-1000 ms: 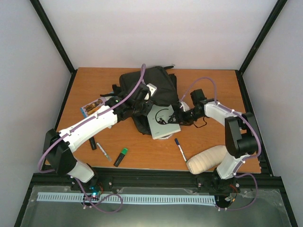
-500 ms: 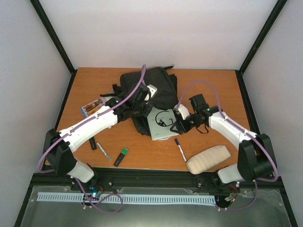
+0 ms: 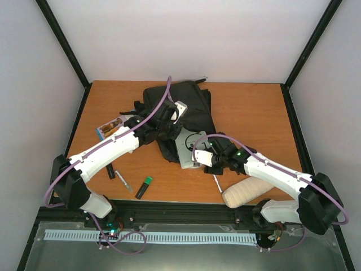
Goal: Pack the student bag
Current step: Place the book in the student bag.
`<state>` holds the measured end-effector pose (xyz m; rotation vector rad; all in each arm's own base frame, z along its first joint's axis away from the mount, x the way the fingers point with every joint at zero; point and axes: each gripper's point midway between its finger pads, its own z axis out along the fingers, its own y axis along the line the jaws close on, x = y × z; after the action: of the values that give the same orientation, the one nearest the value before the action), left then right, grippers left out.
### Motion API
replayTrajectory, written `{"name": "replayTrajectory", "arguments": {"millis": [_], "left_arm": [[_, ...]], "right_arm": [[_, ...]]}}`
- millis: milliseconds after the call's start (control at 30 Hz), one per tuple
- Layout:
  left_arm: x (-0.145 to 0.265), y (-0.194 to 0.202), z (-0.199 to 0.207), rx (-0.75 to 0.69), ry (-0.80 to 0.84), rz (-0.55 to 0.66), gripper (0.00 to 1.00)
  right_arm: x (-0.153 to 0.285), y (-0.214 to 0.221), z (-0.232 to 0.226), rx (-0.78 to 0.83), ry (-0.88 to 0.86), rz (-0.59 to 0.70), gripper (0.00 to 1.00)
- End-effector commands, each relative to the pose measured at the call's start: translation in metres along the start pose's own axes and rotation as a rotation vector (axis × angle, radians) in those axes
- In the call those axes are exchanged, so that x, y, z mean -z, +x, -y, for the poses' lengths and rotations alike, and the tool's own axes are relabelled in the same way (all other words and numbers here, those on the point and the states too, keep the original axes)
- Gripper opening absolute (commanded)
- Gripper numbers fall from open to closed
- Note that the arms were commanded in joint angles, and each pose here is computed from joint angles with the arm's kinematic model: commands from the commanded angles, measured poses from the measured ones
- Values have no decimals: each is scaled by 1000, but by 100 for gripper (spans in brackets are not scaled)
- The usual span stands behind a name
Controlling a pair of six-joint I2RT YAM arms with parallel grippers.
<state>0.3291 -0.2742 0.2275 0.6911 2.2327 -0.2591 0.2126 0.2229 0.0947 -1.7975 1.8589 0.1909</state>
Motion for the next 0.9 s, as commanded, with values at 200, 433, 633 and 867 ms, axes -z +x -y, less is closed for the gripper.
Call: {"name": "replayTrajectory", "arguments": {"millis": [200, 433, 633, 867], "left_arm": [[31, -42, 8, 45, 80, 153, 1], [32, -42, 6, 41, 67, 154, 1], [34, -43, 5, 38, 63, 157, 1], [34, -42, 5, 34, 60, 153, 1]], "right_arm": [[-18, 3, 34, 253, 195, -114, 50], [-29, 4, 28, 291, 144, -125, 47], [-37, 5, 25, 291, 133, -132, 44], [-49, -3, 45, 265, 208, -143, 31]]}}
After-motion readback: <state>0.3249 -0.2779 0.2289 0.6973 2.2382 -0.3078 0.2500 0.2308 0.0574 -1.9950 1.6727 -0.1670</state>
